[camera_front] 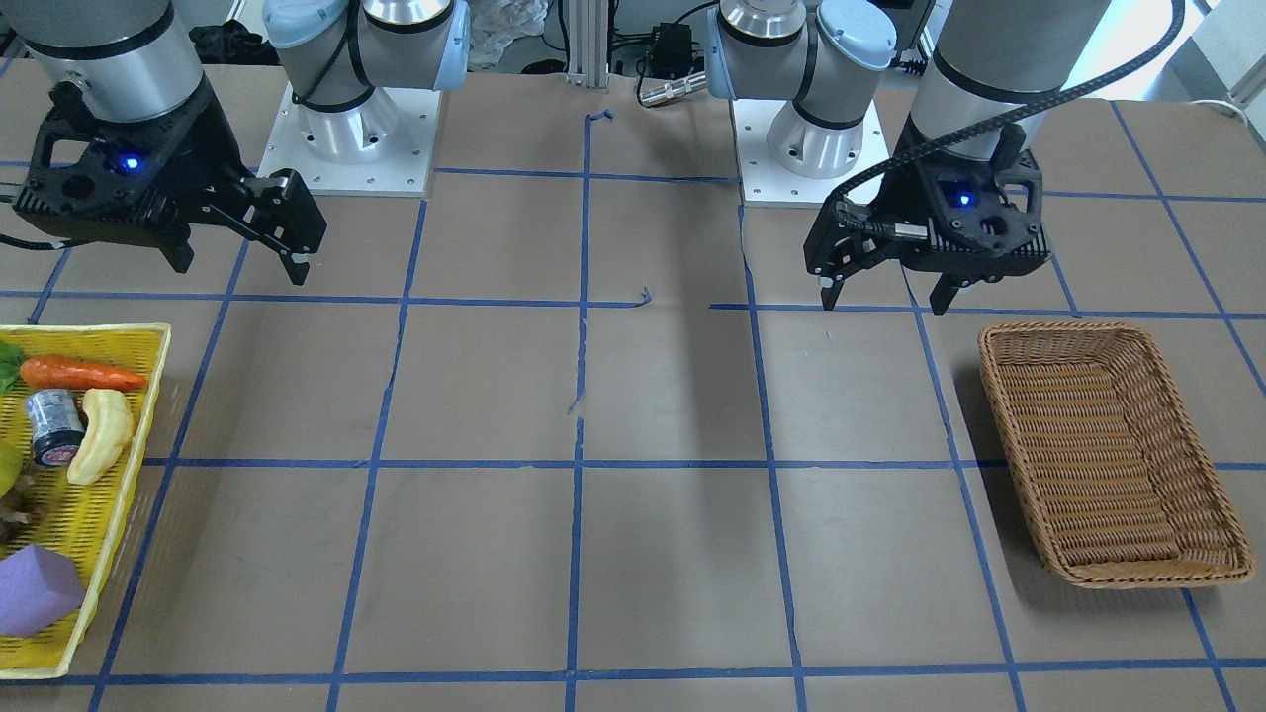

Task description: Transfer tape with both arms

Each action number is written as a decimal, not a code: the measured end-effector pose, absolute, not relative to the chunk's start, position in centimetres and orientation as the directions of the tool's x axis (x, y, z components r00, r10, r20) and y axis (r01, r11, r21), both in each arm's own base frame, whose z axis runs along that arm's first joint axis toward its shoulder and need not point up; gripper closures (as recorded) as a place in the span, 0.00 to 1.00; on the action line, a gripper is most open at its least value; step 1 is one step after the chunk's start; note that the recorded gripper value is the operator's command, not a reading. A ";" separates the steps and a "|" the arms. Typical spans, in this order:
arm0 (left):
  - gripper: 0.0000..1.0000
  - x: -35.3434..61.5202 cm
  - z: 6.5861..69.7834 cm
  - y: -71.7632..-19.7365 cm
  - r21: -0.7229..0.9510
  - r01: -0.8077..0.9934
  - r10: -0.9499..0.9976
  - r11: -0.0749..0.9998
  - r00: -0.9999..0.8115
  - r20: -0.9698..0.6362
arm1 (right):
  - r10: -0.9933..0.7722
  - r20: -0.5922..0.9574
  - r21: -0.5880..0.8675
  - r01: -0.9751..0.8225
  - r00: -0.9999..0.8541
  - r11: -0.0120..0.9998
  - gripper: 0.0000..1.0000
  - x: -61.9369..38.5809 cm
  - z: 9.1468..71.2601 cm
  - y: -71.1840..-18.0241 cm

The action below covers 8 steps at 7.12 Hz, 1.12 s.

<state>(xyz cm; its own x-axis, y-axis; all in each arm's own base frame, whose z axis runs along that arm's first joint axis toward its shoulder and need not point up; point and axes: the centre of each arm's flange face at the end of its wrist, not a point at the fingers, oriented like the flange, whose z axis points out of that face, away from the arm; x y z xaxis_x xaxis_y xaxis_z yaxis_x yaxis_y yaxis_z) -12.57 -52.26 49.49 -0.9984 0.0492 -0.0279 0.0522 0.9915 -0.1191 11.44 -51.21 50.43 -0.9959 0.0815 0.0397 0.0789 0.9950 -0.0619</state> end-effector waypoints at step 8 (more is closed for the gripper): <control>0.00 -12.5 49.5 -52.3 -0.119 0.050 0.047 0.992 -0.998 -0.028 | 0.203 0.037 0.005 0.203 -0.979 0.979 0.00 2.9 45.2 -56.7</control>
<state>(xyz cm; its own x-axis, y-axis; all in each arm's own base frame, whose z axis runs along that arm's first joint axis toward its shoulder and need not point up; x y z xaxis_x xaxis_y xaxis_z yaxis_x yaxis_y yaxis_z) -12.52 -52.28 49.48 -0.9985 0.0470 -0.0282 0.0500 0.9916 -0.1190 2.93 -56.70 45.22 -0.9786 0.2025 0.0366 0.2028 0.9792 0.0050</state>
